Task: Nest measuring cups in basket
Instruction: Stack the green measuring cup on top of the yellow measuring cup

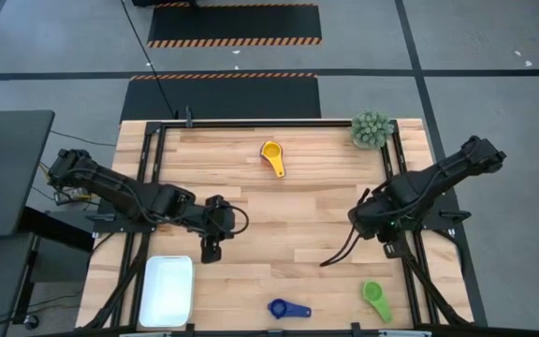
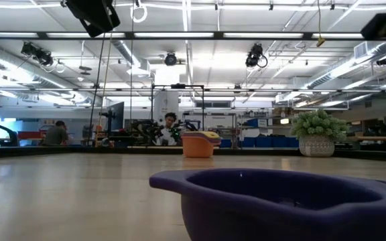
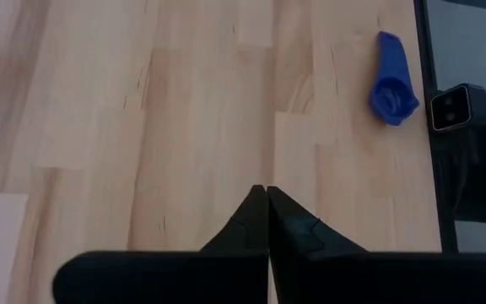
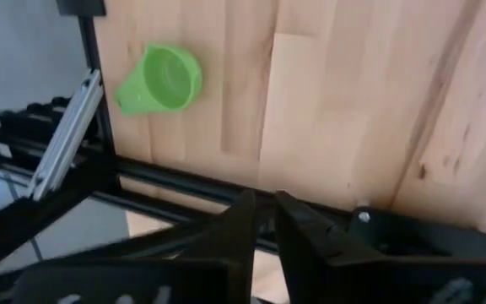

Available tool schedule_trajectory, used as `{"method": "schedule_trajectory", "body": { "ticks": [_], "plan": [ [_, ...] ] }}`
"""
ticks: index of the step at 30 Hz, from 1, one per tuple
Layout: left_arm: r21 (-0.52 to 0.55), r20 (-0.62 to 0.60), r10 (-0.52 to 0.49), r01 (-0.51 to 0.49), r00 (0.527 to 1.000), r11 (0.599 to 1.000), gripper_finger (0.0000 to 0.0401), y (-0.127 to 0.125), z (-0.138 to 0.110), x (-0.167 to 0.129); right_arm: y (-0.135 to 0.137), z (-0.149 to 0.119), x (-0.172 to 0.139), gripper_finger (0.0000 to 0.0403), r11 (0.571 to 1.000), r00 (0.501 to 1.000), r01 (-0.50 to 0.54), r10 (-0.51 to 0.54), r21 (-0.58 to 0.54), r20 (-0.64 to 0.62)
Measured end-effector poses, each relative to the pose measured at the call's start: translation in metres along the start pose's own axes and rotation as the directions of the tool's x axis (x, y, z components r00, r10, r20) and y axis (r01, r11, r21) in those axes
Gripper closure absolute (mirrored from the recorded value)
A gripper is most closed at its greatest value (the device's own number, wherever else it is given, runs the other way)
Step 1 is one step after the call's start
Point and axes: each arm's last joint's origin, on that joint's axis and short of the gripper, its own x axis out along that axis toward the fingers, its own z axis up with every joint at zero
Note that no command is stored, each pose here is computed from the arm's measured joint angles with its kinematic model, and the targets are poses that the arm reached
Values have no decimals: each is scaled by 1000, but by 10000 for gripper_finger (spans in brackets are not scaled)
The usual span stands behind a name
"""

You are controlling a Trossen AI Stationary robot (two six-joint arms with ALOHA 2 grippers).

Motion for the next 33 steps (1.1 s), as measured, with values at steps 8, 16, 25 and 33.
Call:
{"method": "schedule_trajectory", "body": {
  "ticks": [8, 16, 25, 33],
  "plan": [
    [-54, 12, -6, 6, 1000, 999, 401, -1, 1, 0, -5, 10, 24, 286, 1000, 998, -28, 28, 11, 59],
    [-56, 33, -15, 17, 999, 998, 401, -2, 3, 0, 2, 13, 62, 237, 991, 988, -131, 133, -30, 75],
    [-56, 35, -16, 18, 999, 998, 401, -2, 3, 0, 15, 9, 104, 240, 986, 973, -164, 163, -6, 165],
    [-62, 35, -16, 18, 999, 998, 401, -2, 3, 0, 18, -1, 131, 241, 980, 969, -180, 161, 88, 188]
  ]
}}
